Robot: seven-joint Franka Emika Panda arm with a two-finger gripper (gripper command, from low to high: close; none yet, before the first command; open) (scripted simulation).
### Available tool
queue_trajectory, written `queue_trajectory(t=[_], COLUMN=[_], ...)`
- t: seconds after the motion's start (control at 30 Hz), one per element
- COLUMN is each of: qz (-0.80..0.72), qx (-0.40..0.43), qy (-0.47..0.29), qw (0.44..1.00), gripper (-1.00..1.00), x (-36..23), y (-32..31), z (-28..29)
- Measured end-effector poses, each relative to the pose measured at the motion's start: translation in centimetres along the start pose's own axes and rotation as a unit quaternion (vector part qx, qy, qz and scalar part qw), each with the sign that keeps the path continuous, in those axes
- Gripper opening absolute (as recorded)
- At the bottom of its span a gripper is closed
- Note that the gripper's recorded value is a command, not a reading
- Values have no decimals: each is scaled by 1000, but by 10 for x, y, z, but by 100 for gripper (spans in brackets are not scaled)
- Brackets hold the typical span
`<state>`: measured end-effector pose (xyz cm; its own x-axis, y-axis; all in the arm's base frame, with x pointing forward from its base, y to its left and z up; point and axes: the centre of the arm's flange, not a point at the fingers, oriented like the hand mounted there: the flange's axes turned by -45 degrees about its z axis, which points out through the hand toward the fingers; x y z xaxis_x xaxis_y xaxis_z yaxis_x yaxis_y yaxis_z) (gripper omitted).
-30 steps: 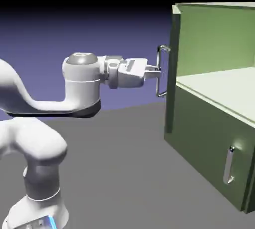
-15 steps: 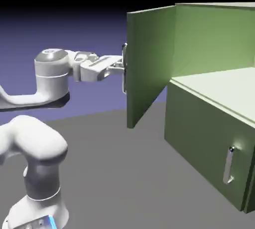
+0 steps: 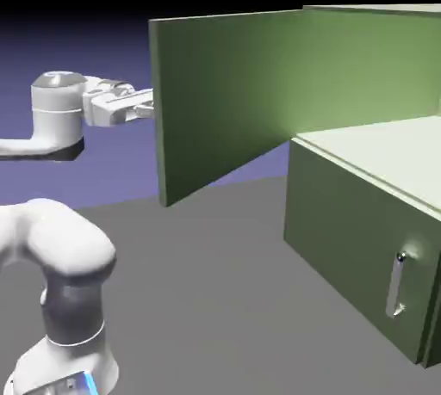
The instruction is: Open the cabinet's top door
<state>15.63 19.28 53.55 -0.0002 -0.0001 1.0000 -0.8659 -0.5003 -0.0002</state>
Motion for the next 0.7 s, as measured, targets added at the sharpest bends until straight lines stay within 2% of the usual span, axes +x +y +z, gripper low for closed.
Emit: queue_trajectory(t=[0.33,0.7], qz=[0,0], qx=[-101,-188], qy=[0,0], qw=[995,982], gripper=[-100,-100], x=[0,0], y=[-40,-90], z=[-97,-173])
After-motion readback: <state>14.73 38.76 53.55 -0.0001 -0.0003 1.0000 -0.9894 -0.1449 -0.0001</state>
